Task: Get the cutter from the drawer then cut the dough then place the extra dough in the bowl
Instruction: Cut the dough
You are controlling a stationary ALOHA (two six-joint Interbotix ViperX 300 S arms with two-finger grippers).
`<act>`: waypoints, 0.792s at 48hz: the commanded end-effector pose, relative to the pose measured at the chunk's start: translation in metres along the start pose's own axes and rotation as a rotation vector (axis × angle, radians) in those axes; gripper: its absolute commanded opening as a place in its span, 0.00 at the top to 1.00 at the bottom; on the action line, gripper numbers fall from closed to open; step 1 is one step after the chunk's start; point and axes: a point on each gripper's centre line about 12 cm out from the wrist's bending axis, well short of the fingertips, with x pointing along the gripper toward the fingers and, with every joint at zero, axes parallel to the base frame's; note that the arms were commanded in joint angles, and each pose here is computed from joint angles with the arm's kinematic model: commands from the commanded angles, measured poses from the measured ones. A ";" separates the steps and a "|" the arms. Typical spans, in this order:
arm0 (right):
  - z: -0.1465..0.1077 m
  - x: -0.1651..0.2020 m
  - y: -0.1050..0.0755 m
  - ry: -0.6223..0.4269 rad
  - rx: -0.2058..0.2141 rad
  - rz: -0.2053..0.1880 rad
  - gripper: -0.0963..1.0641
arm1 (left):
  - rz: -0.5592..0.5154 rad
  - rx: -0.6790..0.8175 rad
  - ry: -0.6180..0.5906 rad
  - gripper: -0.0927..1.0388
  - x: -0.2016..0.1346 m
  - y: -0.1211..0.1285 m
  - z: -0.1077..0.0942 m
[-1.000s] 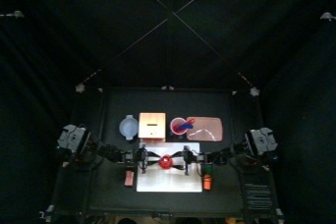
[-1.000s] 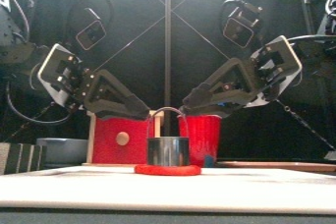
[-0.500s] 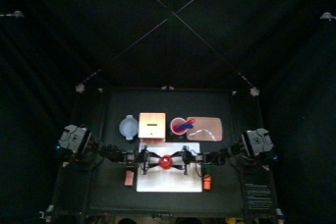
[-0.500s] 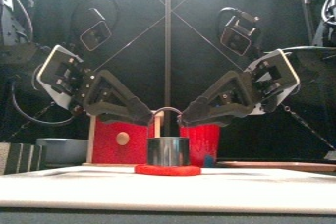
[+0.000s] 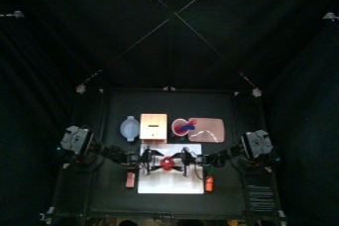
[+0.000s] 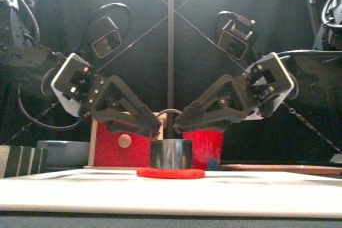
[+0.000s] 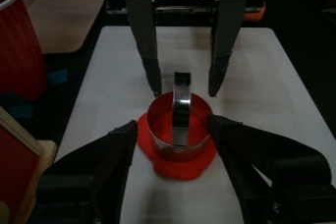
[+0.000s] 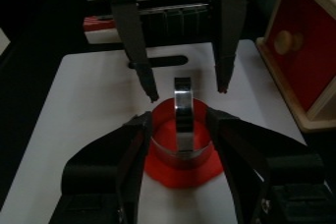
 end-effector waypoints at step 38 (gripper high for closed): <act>0.016 0.000 0.007 -0.012 0.019 -0.004 0.25 | -0.015 0.001 0.016 0.19 0.009 -0.004 0.009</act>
